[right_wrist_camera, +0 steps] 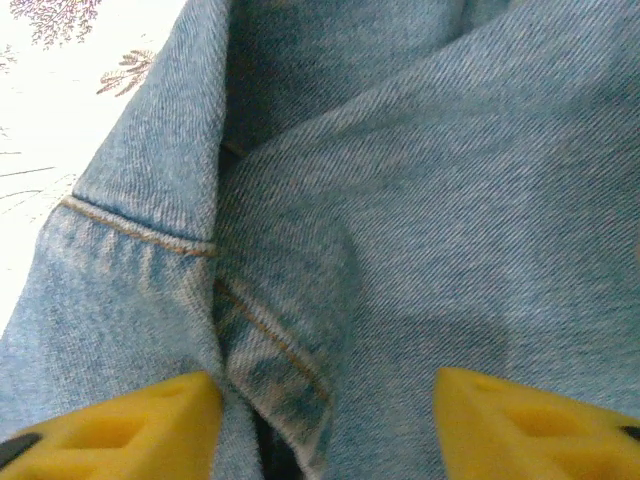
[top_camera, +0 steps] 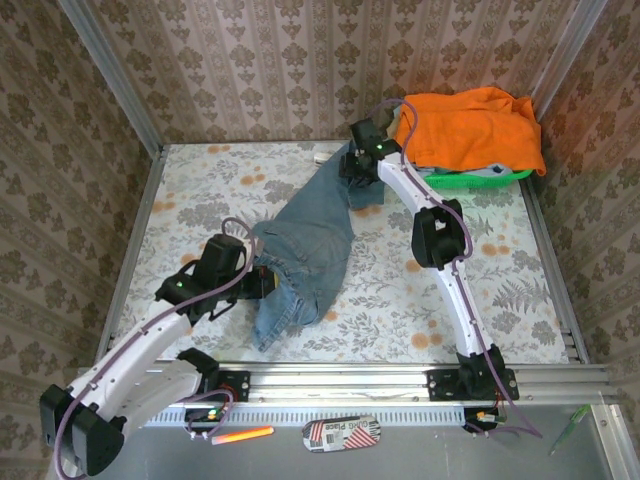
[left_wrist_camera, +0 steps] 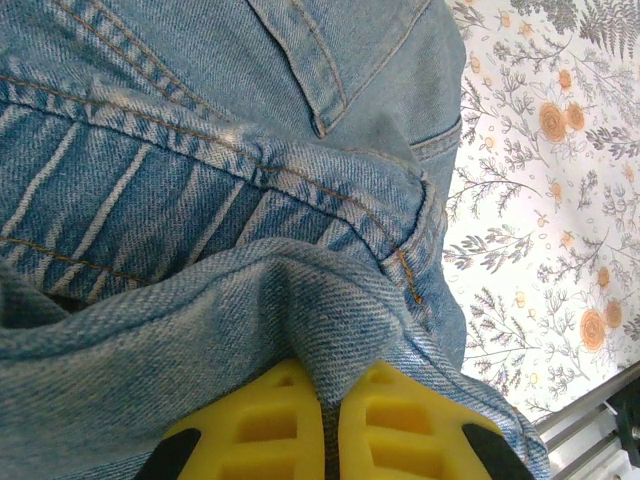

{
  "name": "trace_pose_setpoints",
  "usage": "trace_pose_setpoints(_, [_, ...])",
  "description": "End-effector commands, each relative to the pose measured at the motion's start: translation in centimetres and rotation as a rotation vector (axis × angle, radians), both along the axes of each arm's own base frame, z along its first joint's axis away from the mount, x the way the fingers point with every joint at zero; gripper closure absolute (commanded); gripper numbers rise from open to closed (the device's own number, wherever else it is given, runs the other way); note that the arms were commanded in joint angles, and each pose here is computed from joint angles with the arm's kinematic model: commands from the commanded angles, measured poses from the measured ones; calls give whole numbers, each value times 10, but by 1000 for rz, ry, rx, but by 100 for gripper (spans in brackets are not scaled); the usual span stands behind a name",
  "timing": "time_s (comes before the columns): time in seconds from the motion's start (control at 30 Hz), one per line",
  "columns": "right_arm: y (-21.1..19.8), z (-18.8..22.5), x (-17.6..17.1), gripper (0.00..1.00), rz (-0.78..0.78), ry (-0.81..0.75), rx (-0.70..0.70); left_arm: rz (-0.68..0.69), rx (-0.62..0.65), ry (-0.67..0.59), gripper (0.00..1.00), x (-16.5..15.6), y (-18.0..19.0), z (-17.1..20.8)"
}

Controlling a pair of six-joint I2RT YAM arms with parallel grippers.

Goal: Fold and stack the trousers

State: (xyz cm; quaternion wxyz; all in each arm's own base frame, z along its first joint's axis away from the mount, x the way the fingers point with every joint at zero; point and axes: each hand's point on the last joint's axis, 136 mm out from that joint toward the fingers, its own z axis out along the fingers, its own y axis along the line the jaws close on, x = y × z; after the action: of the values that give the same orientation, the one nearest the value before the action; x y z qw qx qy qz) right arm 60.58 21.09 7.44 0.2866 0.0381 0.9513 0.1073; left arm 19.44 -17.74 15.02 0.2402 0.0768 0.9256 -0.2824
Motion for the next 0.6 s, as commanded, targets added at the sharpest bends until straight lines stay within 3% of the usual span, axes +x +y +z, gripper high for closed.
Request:
trace_pose_setpoints(0.0, [27,6,-12,52,109,35,86,-28,-43,-64,100,11,-9,19])
trace_pose_setpoints(0.13, [34,-1,-13,88,142,47,118,-33,-44,-61,100,12,-11,19])
trace_pose_setpoints(0.2, [29,-3,-15,100,132,59,98,-35,-43,-65,100,12,-11,20])
trace_pose_setpoints(0.57, [-22,91,-37,100,-29,-179,-51,-45,-26,-88,100,12,-9,30])
